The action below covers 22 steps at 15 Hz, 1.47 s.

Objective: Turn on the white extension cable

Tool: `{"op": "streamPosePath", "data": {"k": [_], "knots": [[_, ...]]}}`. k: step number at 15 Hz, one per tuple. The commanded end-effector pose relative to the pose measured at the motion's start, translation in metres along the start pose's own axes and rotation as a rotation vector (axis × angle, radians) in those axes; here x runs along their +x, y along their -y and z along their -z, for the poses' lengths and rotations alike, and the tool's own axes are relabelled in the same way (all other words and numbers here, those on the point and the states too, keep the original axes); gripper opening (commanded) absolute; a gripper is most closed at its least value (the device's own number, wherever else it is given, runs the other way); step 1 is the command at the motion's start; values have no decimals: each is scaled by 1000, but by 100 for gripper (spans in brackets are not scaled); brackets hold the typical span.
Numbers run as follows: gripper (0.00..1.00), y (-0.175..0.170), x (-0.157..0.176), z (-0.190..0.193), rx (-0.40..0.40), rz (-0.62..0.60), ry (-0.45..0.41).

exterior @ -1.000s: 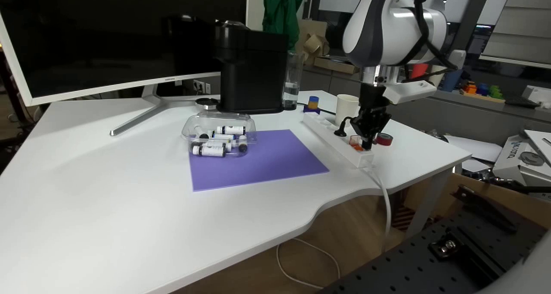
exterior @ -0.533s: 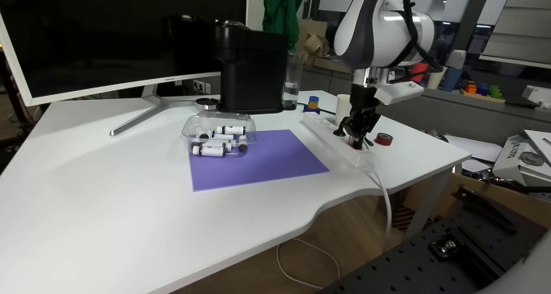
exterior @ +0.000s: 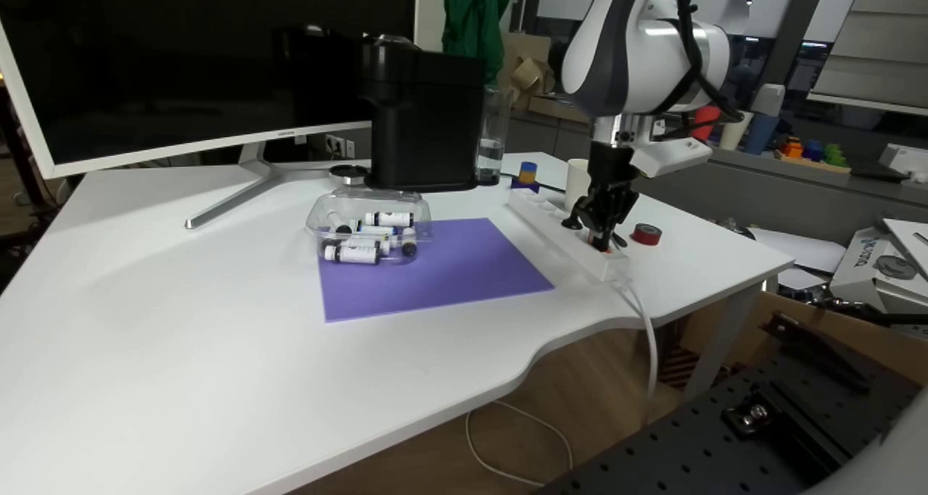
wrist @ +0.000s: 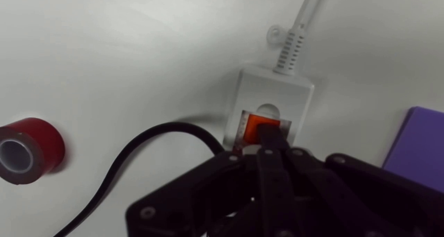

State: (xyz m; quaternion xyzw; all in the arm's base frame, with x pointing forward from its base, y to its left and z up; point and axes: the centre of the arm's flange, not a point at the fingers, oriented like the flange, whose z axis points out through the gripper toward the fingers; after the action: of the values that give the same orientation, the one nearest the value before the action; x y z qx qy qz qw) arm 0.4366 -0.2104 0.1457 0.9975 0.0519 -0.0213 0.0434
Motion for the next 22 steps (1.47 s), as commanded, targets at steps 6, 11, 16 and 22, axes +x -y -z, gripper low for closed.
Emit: {"op": "streamPosePath", "data": {"k": [6, 11, 16, 22], "knots": [[0, -51, 13, -25, 167, -50, 21], [0, -110, 11, -53, 404, -159, 86], [0, -134, 13, -64, 443, -248, 159], [0, -122, 6, -78, 422, -260, 180]]}}
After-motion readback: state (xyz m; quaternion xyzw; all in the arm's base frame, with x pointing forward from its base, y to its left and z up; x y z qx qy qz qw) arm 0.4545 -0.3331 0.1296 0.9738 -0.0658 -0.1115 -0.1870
